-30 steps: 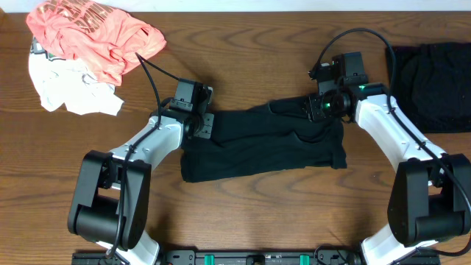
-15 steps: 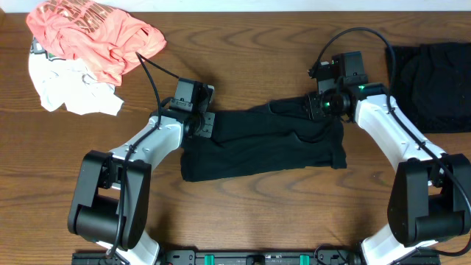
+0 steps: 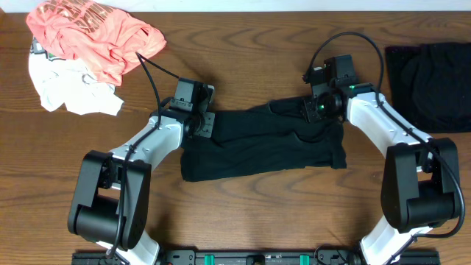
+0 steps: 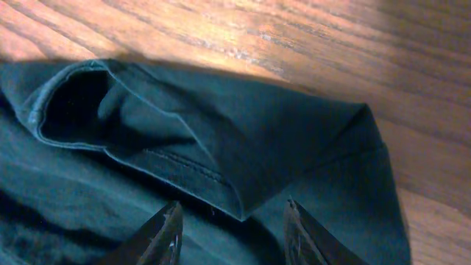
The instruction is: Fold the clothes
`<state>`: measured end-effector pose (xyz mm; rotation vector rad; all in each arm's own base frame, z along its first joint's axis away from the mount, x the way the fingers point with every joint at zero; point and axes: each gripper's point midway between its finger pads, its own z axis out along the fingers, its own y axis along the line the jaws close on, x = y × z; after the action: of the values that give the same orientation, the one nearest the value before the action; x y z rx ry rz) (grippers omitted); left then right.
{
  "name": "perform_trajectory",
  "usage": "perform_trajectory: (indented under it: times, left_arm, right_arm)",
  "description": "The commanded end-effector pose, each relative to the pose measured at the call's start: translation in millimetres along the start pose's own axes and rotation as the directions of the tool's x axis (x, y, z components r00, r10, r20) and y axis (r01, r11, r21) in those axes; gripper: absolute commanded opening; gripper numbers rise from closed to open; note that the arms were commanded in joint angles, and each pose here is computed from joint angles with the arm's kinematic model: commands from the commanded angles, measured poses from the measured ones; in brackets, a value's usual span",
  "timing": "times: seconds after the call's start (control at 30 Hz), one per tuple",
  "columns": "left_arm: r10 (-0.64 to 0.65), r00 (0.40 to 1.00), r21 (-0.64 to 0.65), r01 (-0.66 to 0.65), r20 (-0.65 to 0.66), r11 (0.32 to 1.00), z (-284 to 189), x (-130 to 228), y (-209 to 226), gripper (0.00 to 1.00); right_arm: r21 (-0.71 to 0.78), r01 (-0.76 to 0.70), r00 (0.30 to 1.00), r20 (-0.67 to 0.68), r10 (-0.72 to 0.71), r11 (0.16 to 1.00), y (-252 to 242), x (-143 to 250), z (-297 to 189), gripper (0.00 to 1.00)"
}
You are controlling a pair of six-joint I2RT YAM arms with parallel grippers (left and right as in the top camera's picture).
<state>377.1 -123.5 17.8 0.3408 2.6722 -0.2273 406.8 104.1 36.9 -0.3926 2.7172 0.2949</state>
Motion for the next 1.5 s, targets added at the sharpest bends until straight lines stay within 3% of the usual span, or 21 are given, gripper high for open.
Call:
perform_trajectory:
  times: [0.0,0.57,0.7,0.9,1.47]
  left_arm:
    - [0.002,1.000,0.001,-0.002,-0.006,1.000,2.9,2.6,0.1,0.06]
    - [0.003,1.000,-0.003,-0.003,-0.003,1.000,2.9,1.8,0.9,0.06]
    - [0.003,1.000,-0.006,-0.003,-0.002,1.000,2.9,1.7,1.4,0.06]
    - [0.004,1.000,-0.006,-0.004,0.014,1.000,2.4,-2.5,1.2,0.06]
    - [0.017,0.988,-0.097,-0.003,0.153,0.995,-34.7,-35.6,13.0,0.06]
  right_arm:
    - [0.036,0.034,0.999,-0.003,-0.034,0.999,-4.5,-1.4,3.5,0.43]
    - [0.058,0.041,0.999,0.010,-0.042,0.997,-14.1,-4.6,33.4,0.34]
    - [0.101,0.014,1.000,0.007,-0.014,0.995,-22.1,-3.8,35.4,0.25]
    - [0.195,-0.040,0.999,-0.002,0.041,0.980,-38.2,0.2,32.8,0.02]
    - [0.214,-0.054,0.998,0.041,0.047,0.975,-37.1,-17.6,-11.0,0.01]
